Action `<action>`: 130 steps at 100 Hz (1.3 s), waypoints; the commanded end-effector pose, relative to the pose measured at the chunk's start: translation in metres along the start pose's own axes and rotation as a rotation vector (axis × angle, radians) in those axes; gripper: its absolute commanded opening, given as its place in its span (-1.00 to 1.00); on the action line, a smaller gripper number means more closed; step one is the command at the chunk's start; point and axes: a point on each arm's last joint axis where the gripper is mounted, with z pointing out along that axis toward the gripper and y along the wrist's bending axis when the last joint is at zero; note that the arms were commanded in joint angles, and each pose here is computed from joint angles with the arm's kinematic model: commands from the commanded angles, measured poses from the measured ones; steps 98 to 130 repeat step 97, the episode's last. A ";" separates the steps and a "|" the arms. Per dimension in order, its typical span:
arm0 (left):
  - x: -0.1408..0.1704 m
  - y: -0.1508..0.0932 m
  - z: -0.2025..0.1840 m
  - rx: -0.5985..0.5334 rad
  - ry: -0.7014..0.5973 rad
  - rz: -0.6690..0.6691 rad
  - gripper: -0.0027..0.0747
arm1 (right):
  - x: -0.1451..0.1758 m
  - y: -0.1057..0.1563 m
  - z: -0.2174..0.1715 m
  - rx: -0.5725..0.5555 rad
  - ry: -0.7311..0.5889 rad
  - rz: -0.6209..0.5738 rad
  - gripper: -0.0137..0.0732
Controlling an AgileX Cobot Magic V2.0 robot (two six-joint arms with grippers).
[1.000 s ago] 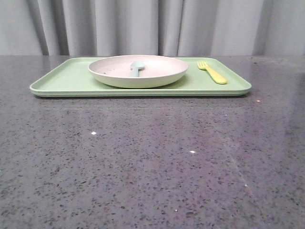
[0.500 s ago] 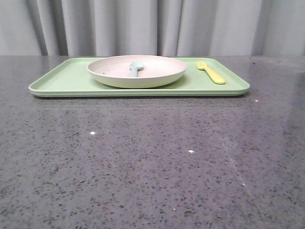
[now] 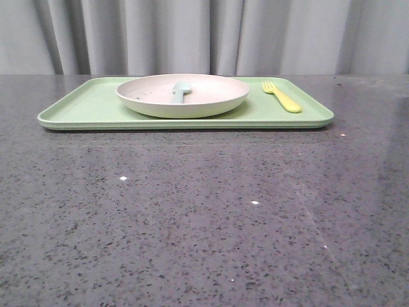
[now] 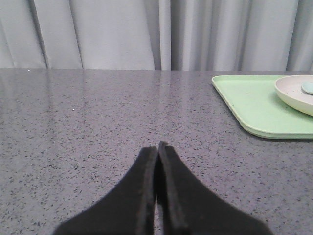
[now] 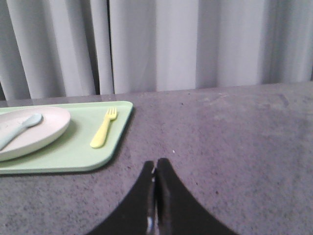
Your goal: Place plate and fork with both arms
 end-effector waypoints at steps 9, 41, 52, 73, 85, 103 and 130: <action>-0.004 0.000 -0.002 0.002 -0.092 -0.005 -0.98 | 0.009 -0.003 -0.005 0.003 -0.087 0.000 -0.77; -0.004 0.000 -0.002 0.002 -0.092 -0.005 -0.98 | 0.015 -0.004 -0.014 0.002 -0.115 0.000 -0.77; -0.004 0.000 -0.002 0.002 -0.090 -0.005 -0.98 | 0.015 -0.004 -0.014 0.003 -0.114 0.000 -0.77; -0.004 0.000 -0.002 0.002 -0.090 -0.005 -0.98 | 0.015 -0.004 -0.014 0.003 -0.113 0.000 -0.77; -0.004 0.000 -0.002 0.002 -0.090 -0.005 -0.98 | 0.015 -0.004 -0.014 0.003 -0.113 0.000 -0.77; -0.004 0.000 -0.002 0.002 -0.090 -0.005 -0.98 | 0.015 -0.004 -0.014 0.003 -0.113 0.000 -0.77; -0.004 0.000 -0.002 0.002 -0.090 -0.005 -0.98 | 0.015 -0.004 -0.014 0.003 -0.113 0.000 -0.77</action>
